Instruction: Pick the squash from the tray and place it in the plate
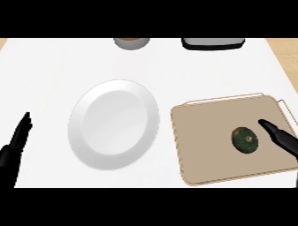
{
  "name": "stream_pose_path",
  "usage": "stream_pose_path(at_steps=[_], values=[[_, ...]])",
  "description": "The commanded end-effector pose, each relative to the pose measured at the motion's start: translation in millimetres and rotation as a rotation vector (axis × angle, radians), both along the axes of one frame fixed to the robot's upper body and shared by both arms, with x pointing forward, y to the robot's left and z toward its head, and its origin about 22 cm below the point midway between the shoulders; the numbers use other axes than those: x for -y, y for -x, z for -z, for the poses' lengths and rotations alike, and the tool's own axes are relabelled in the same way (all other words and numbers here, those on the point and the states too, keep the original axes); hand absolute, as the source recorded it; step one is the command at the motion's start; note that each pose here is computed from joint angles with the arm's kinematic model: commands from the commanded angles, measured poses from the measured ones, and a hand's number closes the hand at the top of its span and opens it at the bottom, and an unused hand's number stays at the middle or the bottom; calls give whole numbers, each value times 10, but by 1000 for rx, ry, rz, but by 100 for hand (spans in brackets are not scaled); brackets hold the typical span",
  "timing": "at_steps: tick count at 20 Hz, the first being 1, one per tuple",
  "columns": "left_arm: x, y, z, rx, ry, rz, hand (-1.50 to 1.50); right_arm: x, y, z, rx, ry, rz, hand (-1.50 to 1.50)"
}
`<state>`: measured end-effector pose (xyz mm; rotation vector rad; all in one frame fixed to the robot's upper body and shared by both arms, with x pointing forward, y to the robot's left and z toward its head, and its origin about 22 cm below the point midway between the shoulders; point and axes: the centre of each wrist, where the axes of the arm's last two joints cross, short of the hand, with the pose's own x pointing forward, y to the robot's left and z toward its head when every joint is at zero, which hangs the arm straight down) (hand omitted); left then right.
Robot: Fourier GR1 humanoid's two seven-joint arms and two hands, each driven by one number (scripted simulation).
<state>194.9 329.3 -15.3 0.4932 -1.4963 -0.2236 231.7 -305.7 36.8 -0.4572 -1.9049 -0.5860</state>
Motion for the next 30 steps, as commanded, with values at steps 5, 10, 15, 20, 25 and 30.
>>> stream_pose_path(at_steps=[5, 10, 15, 20, 25, 30], values=[[-76, -202, -146, 3, -29, 40, 0, -351, 909, -88, 111, 42, 80, -150], [-58, -157, -140, 20, -33, 60, 0, -114, 1087, -24, -176, 231, -50, -150], [-91, -167, -146, 13, -37, 66, 0, 125, 1184, -177, -426, 362, -62, -150], [-62, -301, -272, 6, -40, 56, 0, 109, 1094, -551, -602, 352, -105, -150], [-73, -258, -115, -1, -38, 73, 0, 372, 774, -661, -764, 414, -175, -150], [-9, -234, -80, 12, -44, 72, 0, 404, 542, -555, -884, 437, -269, -150]])
